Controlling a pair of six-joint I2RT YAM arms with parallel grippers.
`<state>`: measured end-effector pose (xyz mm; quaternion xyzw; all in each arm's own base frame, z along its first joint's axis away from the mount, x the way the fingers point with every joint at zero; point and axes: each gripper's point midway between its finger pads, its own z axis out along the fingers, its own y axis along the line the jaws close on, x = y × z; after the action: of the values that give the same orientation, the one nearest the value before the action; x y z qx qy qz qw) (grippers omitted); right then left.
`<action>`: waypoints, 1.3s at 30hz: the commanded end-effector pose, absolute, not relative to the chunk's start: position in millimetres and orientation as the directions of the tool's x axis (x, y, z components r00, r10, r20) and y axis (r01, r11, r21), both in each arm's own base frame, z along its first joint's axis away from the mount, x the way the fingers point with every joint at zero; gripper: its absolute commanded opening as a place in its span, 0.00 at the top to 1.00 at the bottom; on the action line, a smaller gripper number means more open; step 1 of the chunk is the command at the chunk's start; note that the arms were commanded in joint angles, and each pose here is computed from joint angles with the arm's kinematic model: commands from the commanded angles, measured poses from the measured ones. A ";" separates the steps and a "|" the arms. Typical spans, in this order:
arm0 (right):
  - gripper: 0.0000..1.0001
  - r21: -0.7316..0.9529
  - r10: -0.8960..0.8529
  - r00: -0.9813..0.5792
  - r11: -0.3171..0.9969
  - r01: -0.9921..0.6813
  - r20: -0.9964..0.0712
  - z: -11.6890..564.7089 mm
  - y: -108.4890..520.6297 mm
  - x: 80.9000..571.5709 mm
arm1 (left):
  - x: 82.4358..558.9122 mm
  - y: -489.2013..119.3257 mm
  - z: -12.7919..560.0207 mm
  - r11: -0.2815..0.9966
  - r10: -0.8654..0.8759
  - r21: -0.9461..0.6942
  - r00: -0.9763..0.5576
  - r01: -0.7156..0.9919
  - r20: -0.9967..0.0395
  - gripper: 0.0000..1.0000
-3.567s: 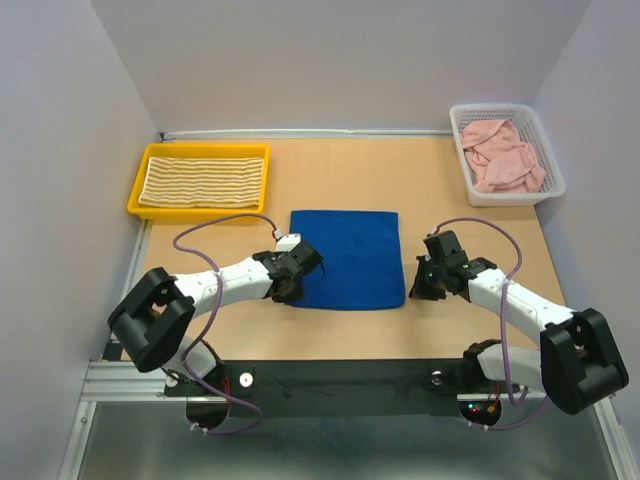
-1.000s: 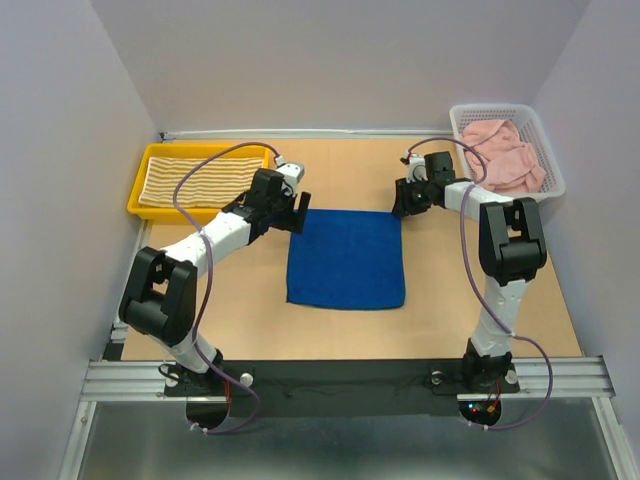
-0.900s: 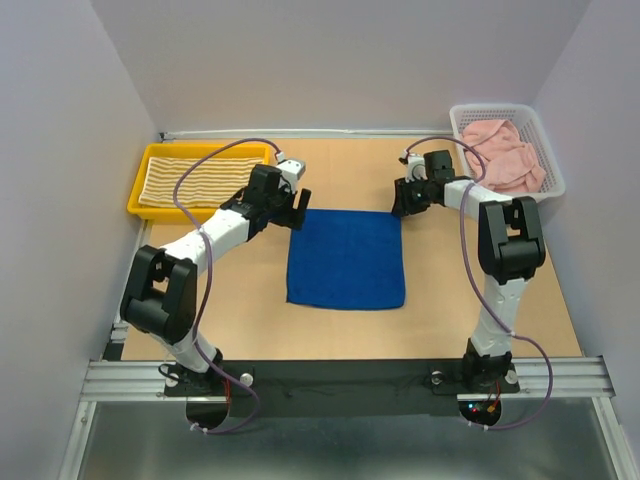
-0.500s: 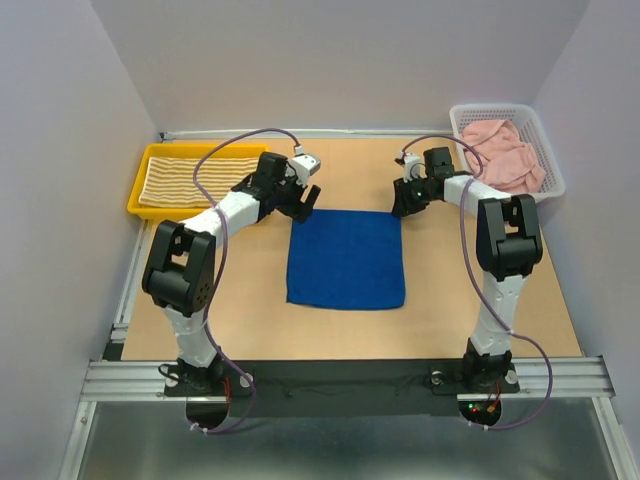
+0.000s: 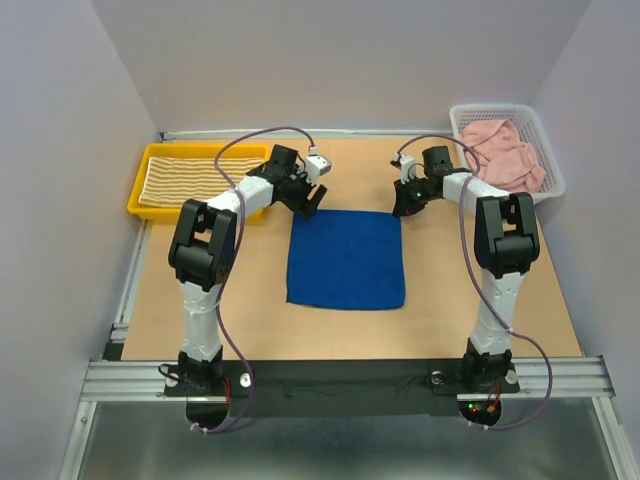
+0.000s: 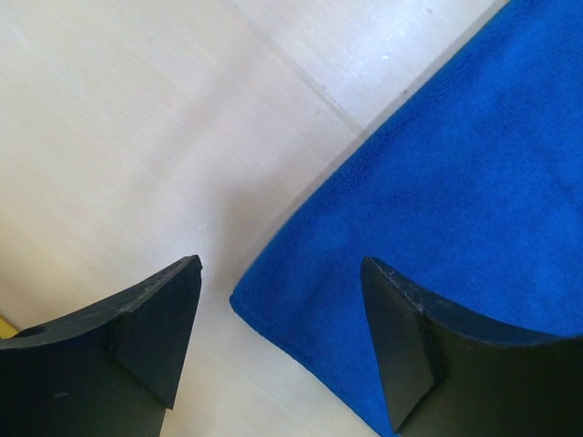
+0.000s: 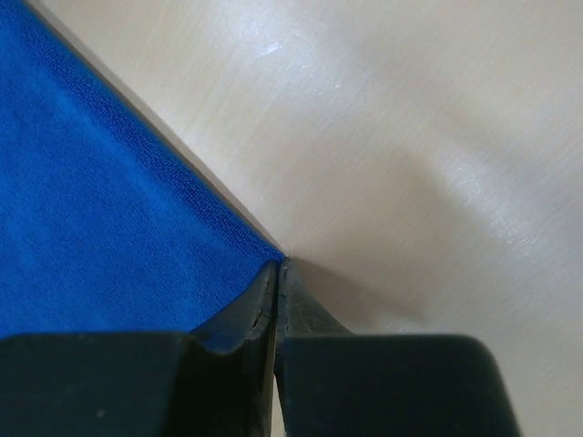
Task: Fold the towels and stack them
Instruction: Fold the towel
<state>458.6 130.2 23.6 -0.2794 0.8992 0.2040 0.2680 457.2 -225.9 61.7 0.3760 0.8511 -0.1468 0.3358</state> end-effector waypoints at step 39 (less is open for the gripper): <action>1.00 0.240 -0.477 -0.777 0.765 -0.597 -0.411 -20.4 112.1 416.5 | 471.7 -193.9 18.8 0.783 0.504 -0.032 -0.664 0.621 -0.552 0.54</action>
<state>457.8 129.6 23.0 -0.2989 0.8940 0.2023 0.2657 471.4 -199.8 29.2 0.3181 0.8955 -0.1267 0.2845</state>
